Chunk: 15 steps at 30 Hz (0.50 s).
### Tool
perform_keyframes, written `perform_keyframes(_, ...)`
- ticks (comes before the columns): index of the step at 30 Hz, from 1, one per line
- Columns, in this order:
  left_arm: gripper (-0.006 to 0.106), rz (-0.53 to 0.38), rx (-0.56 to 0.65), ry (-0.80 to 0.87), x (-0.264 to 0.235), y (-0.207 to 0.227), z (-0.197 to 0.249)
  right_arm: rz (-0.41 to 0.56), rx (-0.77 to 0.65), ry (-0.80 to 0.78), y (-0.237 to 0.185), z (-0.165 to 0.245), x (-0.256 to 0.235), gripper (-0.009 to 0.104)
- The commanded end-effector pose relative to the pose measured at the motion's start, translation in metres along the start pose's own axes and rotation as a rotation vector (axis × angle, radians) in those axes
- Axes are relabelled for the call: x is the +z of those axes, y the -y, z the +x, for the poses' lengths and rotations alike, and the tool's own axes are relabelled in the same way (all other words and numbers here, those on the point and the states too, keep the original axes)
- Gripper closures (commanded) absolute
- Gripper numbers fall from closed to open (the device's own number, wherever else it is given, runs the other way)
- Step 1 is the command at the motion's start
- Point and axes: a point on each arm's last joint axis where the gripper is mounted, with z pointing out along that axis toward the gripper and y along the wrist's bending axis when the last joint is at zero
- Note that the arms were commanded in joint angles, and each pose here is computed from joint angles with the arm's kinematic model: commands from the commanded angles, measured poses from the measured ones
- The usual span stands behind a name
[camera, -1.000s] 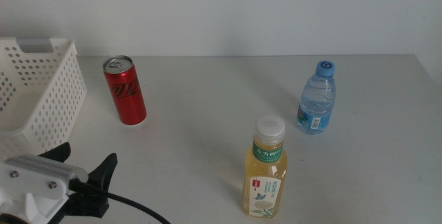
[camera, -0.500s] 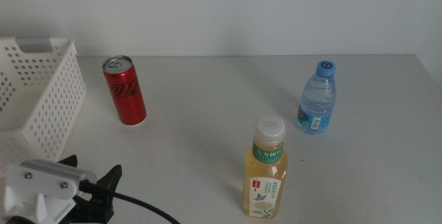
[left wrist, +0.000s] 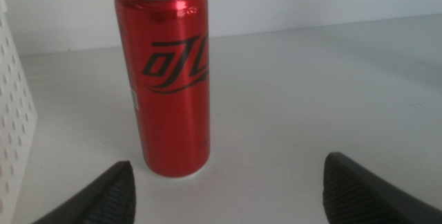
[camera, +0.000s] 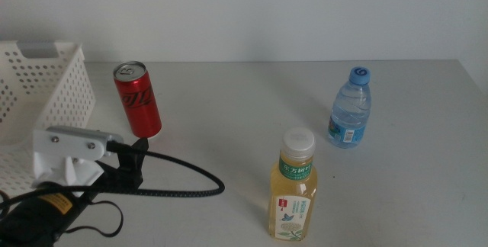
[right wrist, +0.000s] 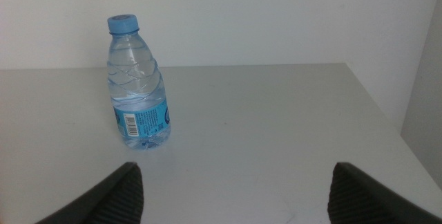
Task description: Use arms to grab the bottles and put them into the dustbin to the left of the table.
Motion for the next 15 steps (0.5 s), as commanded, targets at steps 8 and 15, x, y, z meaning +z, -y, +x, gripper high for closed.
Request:
perform_keyframes(8,0.009,-0.058,0.023,0.088,0.05,-0.007,-0.031,-0.007,-0.02,0.109,-0.001,-0.012,-0.003,0.001)
perform_keyframes(15,0.009,-0.085,0.021,0.054,0.086,-0.011,-0.037,-0.007,-0.02,0.109,-0.001,-0.012,-0.003,0.001)
